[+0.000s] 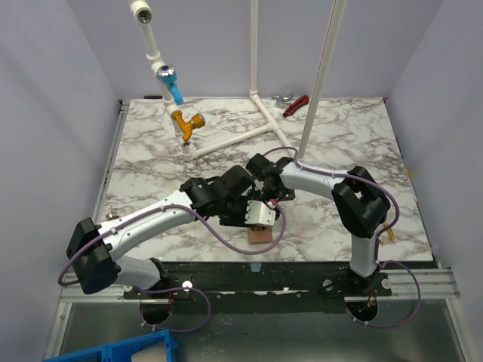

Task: Put the credit cards into the card holder
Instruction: Close the card holder at the center of the board, then reset both arms

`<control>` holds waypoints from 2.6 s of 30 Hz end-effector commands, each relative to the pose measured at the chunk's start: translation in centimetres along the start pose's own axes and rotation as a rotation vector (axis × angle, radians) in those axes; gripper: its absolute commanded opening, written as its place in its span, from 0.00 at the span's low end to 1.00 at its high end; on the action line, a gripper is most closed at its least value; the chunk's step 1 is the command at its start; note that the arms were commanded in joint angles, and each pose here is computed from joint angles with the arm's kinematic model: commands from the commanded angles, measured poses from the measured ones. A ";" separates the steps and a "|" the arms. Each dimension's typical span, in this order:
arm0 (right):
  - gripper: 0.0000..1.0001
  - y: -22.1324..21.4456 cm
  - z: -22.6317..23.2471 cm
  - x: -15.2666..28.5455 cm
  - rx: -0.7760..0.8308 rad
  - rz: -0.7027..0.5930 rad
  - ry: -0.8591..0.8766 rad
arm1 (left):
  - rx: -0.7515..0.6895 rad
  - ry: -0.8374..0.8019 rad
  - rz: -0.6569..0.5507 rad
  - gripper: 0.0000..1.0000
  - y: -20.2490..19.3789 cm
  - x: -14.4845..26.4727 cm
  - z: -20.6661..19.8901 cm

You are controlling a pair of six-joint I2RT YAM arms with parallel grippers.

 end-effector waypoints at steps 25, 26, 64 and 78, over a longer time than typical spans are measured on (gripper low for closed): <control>0.86 4.2 5.8 11.7 0.233 -0.424 0.110 | 0.438 0.496 -0.078 0.98 -6.7 10.3 5.3; 0.93 4.4 5.4 12.3 0.230 -0.455 0.091 | 0.467 0.539 -0.087 0.98 -7.2 11.2 5.7; 1.00 9.8 -30.3 16.5 -0.557 -1.706 -0.608 | 1.026 1.085 -0.604 0.98 -25.0 8.9 13.4; 1.00 10.6 -27.0 15.6 -0.194 -1.696 -0.455 | 0.928 1.206 -0.629 0.99 -24.2 9.1 11.7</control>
Point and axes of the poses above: each gripper's point midway between its finger pads, its own x axis back along the fingers, its own z axis along the line the jaws close on, y = z × x, the point moved 3 cm from there along x, back along the fingers, and after that the axes turned 3 degrees about -x, right-handed, at the moved point
